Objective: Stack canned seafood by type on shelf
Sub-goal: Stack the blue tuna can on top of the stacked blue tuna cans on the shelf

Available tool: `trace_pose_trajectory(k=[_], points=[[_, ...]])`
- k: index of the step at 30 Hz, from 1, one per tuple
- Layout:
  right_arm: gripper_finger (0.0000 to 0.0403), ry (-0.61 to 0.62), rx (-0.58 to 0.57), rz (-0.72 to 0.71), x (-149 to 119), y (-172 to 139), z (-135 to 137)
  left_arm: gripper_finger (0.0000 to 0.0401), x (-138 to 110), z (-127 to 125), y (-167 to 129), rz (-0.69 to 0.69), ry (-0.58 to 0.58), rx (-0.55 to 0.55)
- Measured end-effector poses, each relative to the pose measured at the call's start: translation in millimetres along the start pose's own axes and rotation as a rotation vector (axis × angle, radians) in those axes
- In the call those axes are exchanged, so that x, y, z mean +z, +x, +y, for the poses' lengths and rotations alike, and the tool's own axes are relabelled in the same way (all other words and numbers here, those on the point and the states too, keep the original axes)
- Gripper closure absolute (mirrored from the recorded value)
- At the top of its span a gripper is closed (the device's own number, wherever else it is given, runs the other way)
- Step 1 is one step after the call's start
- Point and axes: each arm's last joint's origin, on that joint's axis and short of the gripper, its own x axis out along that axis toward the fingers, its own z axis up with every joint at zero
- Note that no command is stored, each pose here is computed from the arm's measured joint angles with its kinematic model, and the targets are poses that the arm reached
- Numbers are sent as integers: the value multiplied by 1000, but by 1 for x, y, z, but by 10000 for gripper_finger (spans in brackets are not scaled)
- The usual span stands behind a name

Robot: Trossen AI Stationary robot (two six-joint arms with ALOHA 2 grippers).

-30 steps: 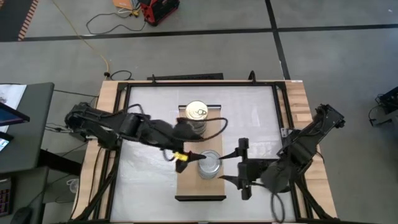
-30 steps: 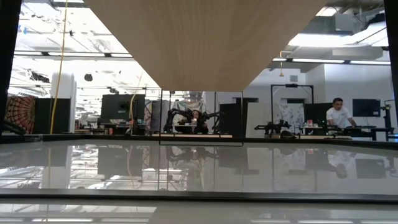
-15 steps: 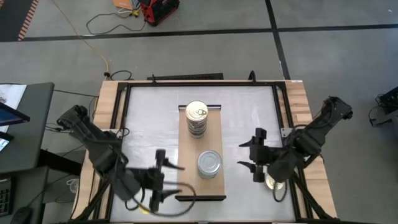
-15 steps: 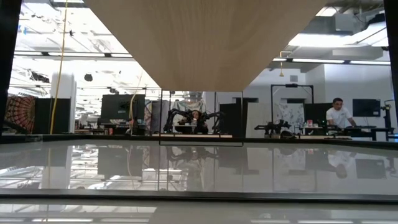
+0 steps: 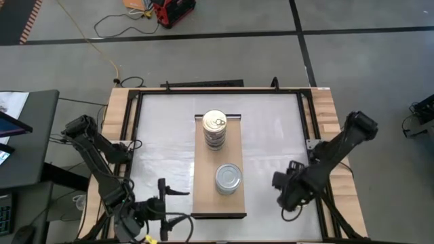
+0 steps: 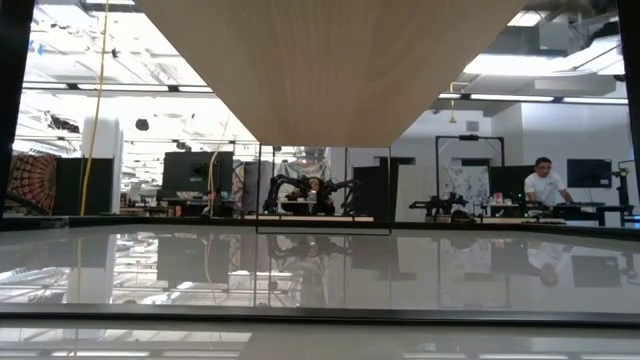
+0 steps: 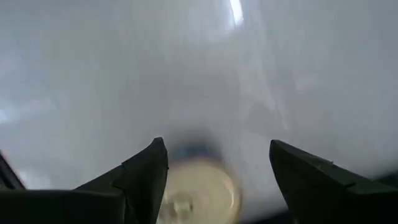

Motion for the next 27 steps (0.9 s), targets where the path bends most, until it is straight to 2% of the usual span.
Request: trace_pose_trajectory(k=[3, 7, 15, 20, 24, 27], points=[[101, -42, -46, 148, -11, 16, 11, 94, -4, 0, -1, -10, -30, 34], [101, -91, -79, 247, -22, 30, 24, 94, -2, -1, -2, -42, -56, 87], [101, -104, -119, 245, -25, 43, 33, 94, 20, 6, -7, -137, -142, 213], [101, -99, -180, 229, -21, 57, 36, 94, 17, -3, -16, -136, -120, 154], [101, -117, -209, 251, -14, 69, 37, 94, 16, -8, -23, -141, -119, 153], [101, -85, -199, 228, -6, 65, 34, 94, 15, -10, -27, -141, -116, 139]])
